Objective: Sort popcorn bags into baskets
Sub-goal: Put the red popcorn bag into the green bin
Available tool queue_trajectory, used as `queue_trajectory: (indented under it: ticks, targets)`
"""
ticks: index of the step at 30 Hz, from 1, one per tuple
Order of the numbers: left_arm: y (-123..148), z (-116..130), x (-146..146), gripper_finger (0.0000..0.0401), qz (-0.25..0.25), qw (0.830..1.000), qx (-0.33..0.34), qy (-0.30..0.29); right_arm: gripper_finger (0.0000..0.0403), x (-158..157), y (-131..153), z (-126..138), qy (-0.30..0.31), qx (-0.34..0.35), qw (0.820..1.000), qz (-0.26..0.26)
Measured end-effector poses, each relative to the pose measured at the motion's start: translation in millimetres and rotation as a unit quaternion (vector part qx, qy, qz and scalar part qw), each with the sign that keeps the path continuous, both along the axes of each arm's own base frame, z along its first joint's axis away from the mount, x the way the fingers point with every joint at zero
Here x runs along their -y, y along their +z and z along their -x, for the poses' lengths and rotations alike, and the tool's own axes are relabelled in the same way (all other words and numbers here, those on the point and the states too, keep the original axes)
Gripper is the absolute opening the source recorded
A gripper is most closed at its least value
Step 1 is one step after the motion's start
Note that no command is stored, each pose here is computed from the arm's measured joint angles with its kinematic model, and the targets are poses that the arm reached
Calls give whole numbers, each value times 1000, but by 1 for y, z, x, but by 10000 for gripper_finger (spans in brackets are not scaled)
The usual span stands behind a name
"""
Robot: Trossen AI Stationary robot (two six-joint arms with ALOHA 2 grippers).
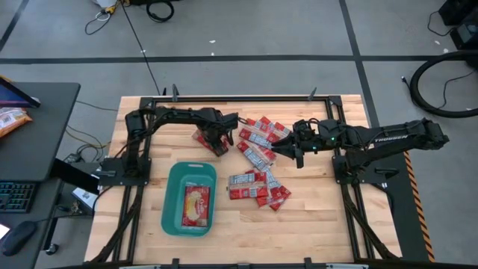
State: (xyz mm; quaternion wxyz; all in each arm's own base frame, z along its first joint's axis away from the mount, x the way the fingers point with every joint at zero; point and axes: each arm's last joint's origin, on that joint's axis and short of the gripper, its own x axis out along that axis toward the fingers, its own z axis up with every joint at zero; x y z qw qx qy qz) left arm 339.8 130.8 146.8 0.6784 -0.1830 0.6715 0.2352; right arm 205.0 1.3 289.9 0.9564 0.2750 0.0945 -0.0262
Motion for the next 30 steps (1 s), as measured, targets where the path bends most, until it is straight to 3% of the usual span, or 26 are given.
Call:
queue_trajectory:
  ticks: [8, 12, 16, 21, 25, 30]
  targets:
    - [30, 6, -6, 127, -1, 998, 54, -27, 125, 0, -1, 0, -1, -4, 1000, -4]
    - [47, 9, -2, 128, -14, 992, 68, -102, 125, 0, -1, 0, -1, -6, 1000, -3]
    - [51, 9, 3, 130, -48, 978, 43, -196, 125, 0, -1, 0, -1, -6, 1000, 2]
    - [49, 10, 10, 161, -105, 960, -13, -258, 125, 0, -2, 0, -3, -9, 1000, -4]
    - [49, 10, 12, 204, -102, 945, -22, -311, 125, 0, -2, 0, -12, -12, 1000, -4]
    - [43, 12, 14, 233, -69, 909, -18, -412, 125, -2, -2, 1, -21, -11, 1000, -3]
